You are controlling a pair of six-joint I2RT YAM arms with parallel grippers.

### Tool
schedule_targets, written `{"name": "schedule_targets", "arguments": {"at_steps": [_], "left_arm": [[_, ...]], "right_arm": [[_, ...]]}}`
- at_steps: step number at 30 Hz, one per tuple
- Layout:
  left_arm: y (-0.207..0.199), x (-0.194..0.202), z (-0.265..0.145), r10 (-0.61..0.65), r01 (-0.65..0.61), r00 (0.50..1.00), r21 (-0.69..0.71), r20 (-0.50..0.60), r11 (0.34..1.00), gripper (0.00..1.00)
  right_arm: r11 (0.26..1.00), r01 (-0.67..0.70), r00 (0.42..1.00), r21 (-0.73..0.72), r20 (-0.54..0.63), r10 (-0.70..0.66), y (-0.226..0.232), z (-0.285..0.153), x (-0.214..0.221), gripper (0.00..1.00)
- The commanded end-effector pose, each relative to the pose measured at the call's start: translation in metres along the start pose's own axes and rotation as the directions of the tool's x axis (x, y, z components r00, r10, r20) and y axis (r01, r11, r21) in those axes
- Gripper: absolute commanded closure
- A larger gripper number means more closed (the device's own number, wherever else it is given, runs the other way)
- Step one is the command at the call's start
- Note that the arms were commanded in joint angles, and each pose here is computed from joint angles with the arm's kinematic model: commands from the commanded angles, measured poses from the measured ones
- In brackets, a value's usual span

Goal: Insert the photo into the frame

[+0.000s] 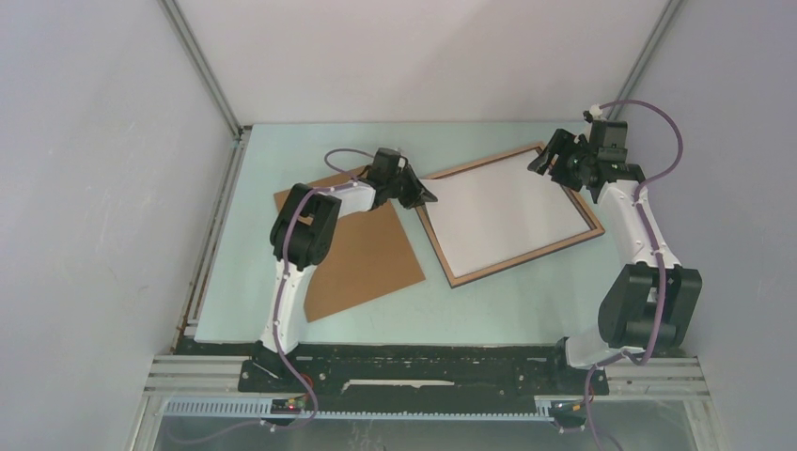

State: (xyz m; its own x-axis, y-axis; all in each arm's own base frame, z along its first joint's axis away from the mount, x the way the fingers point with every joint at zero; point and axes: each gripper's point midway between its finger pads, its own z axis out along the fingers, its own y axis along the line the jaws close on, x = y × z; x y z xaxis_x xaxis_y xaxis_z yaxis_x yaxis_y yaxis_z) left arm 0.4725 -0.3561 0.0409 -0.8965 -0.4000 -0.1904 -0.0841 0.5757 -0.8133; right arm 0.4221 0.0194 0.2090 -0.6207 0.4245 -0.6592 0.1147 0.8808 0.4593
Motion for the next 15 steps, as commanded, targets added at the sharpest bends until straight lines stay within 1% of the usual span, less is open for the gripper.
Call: {"name": "schedule_targets", "arguments": {"at_steps": [1, 9, 15], "left_arm": [[-0.044, -0.02, -0.025, 0.009, -0.02, 0.991, 0.085, 0.133, 0.996, 1.0], [-0.059, -0.01, -0.008, -0.011, -0.003, 0.995, 0.137, 0.1, 0.991, 1.0], [-0.058, -0.011, -0.007, -0.01, -0.004, 0.994, 0.129, 0.107, 0.992, 1.0]], "right_arm": [[1.0, 0.002, 1.0, -0.015, 0.02, -0.001, -0.002, 0.003, -0.006, 0.25], [1.0, -0.003, 1.0, -0.017, 0.019, 0.003, -0.003, 0.003, -0.006, 0.25], [1.0, -0.009, 1.0, -0.023, 0.02, 0.01, -0.004, 0.003, -0.006, 0.26]]}}
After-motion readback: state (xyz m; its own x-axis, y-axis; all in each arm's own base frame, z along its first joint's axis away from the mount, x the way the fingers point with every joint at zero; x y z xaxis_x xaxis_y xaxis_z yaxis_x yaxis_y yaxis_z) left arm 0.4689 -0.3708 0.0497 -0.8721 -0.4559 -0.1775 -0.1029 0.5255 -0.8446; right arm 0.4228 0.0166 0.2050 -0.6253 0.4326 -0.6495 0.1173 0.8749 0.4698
